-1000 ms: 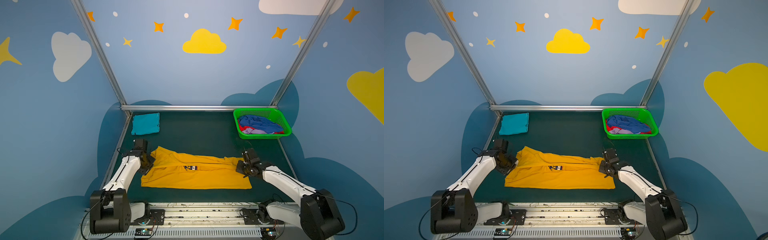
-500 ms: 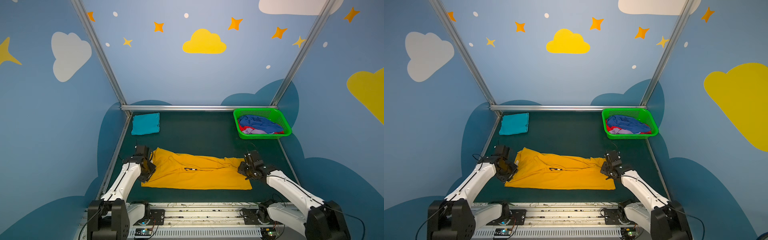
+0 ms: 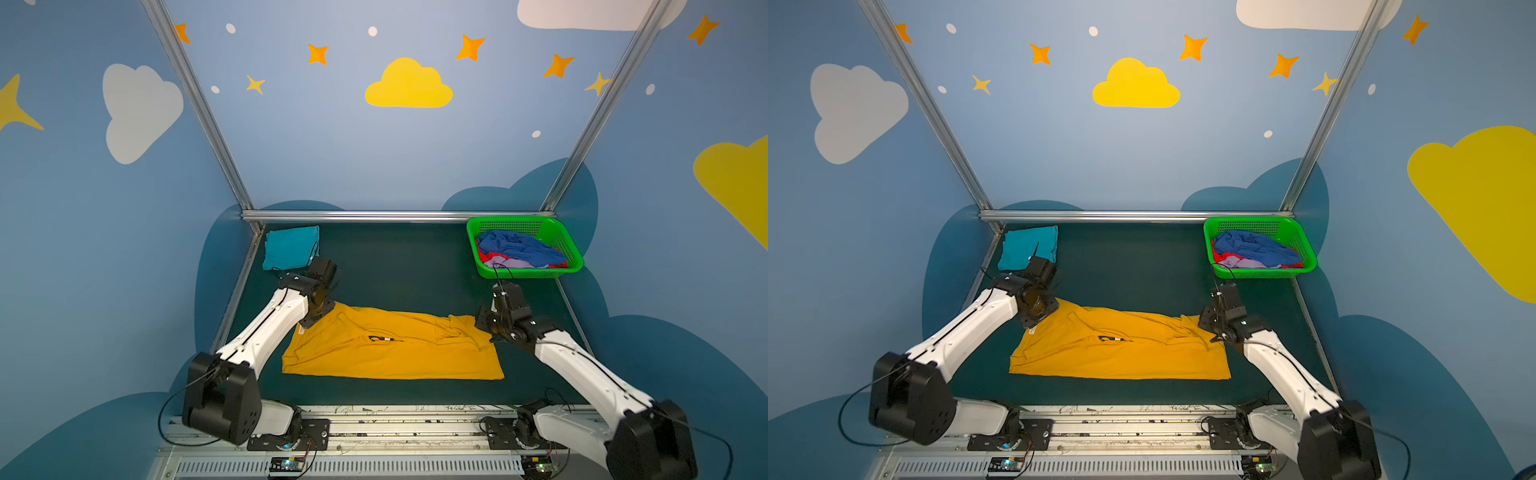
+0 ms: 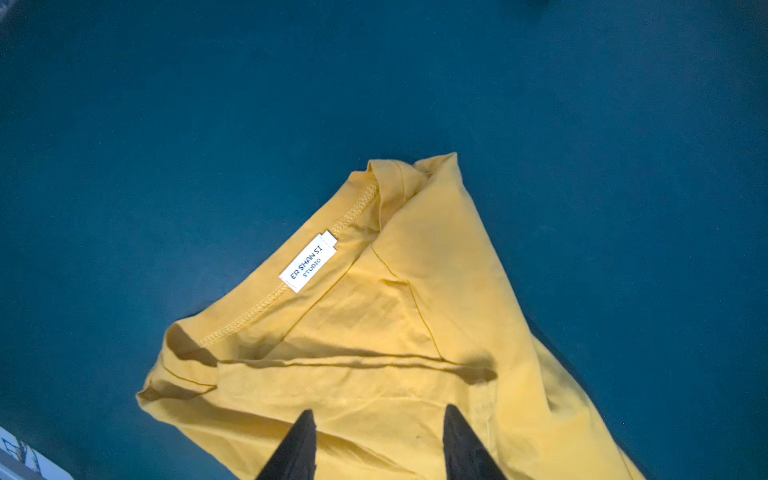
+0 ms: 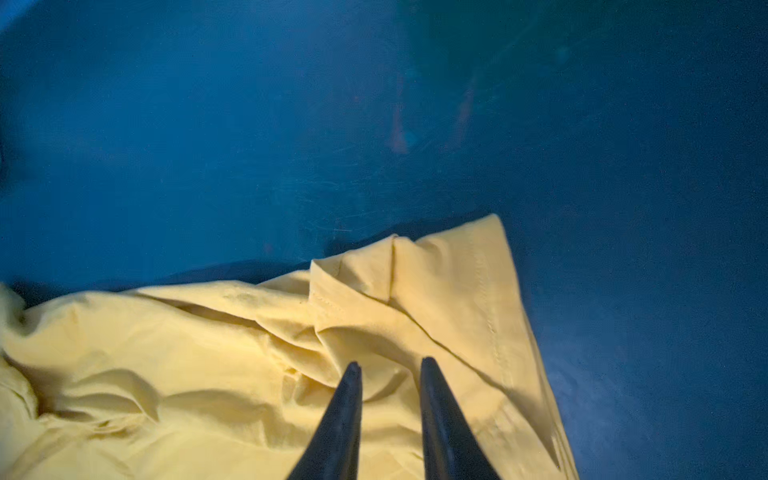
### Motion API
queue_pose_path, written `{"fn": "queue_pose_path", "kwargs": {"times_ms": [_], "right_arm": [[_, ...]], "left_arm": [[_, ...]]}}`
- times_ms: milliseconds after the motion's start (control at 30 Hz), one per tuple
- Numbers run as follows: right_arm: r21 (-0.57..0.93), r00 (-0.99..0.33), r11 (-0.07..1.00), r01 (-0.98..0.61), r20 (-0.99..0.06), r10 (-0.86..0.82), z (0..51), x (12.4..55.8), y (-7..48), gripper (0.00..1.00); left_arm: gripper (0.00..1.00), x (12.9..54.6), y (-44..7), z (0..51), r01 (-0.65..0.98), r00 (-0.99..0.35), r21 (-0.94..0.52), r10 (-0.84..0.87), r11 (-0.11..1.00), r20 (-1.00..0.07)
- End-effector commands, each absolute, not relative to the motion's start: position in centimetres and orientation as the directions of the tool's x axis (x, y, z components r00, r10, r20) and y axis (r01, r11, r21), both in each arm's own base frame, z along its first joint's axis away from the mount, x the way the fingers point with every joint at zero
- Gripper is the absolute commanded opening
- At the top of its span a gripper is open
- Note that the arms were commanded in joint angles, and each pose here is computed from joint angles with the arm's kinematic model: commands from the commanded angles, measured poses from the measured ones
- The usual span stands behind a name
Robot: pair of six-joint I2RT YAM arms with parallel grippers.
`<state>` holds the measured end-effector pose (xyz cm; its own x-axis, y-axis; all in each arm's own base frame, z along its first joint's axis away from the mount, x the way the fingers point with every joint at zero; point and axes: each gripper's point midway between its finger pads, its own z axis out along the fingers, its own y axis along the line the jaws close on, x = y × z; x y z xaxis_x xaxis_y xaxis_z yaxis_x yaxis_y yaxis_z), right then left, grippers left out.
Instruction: Fold and stack the t-shirts
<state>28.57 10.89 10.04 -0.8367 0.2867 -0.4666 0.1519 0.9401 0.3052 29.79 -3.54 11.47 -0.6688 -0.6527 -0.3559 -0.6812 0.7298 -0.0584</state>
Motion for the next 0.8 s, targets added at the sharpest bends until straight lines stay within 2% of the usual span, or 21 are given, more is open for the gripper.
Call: {"fn": "queue_pose_path", "kwargs": {"times_ms": [0,167,333,433,467,533,600,700,767], "right_arm": [[0.321,-0.905,0.937,0.135,-0.345,0.248,9.5,29.0,13.0,0.36],[0.314,-0.961,0.945,0.089,-0.221,0.164,6.7,30.6,15.3,0.38],[0.332,-0.975,0.94,0.076,-0.171,0.139,4.8,31.6,16.7,0.45],[0.333,-0.987,0.94,0.077,-0.108,0.119,3.3,31.4,17.2,0.45],[0.327,-0.99,0.942,0.078,-0.086,0.112,3.0,31.3,17.3,0.42],[0.314,-0.991,0.945,0.092,-0.06,0.116,2.4,31.1,17.3,0.19],[0.302,-0.987,0.947,0.11,-0.08,0.141,2.6,31.2,16.7,0.01],[0.296,-0.974,0.946,0.131,-0.138,0.178,4.0,31.6,15.4,0.0],[0.287,-0.963,0.946,0.148,-0.175,0.204,5.2,31.7,14.2,0.0]], "left_arm": [[0.64,31.2,-2.0,11.7,-0.694,-0.662,0.034,-0.62,0.719,-0.421],[0.66,33.2,-1.4,10.5,-0.678,-0.699,0.135,-0.578,0.722,-0.421],[0.66,33.5,-0.3,7.5,-0.705,-0.694,0.159,-0.626,0.692,-0.356],[0.66,33.1,0.5,5.7,-0.724,-0.683,0.17,-0.658,0.669,-0.317],[0.66,32.9,0.7,5.3,-0.727,-0.68,0.173,-0.665,0.664,-0.309],[0.64,32.7,0.9,4.5,-0.73,-0.679,0.179,-0.672,0.659,-0.296],[0.56,32.6,1.0,4.0,-0.731,-0.679,0.183,-0.676,0.657,-0.288],[0.4,32.4,1.1,3.0,-0.735,-0.677,0.193,-0.686,0.65,-0.267],[0.33,32.3,1.3,2.3,-0.736,-0.677,0.202,-0.692,0.646,-0.251]]}}
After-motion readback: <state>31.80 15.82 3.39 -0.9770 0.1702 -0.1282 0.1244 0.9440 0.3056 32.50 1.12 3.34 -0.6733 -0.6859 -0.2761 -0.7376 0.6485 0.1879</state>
